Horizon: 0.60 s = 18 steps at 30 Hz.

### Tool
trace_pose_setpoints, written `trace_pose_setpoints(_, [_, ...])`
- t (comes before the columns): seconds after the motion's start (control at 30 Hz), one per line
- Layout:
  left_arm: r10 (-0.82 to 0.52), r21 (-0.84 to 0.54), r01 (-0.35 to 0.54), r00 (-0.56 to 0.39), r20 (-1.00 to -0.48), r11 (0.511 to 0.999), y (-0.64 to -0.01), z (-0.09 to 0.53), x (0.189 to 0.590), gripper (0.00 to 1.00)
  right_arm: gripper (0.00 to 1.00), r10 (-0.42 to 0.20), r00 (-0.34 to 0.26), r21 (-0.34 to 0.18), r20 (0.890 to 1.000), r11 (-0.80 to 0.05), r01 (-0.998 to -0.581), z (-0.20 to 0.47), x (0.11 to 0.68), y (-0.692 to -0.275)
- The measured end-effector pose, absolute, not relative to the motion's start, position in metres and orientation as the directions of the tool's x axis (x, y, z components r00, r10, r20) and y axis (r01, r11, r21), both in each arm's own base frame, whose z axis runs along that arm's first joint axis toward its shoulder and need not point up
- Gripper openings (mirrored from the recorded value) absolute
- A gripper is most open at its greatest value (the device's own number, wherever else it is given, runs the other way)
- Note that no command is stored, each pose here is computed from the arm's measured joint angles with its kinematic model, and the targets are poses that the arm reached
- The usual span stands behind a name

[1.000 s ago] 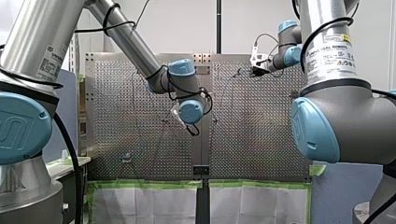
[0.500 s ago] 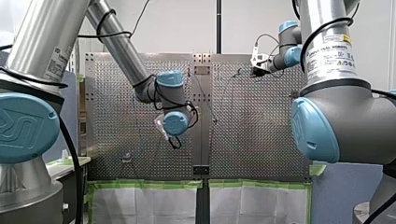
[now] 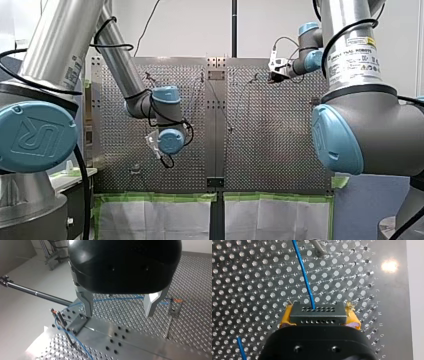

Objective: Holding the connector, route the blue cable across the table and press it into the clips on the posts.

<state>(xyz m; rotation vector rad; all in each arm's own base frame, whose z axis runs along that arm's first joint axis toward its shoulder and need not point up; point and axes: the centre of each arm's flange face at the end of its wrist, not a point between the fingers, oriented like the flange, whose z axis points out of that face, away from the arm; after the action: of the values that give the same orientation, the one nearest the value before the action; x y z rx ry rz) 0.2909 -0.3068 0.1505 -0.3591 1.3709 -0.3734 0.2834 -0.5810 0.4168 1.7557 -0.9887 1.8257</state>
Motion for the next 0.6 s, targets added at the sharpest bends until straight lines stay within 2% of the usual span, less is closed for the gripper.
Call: trace_pose_setpoints(0.6, [-0.397,-0.399,-0.008,0.086,-0.914,0.917,-0.272,0.120,0.257,1.00,0.00,-0.173,-0.116,-0.202,0.978,-0.651,-0.732,0.417,0.283,-0.581])
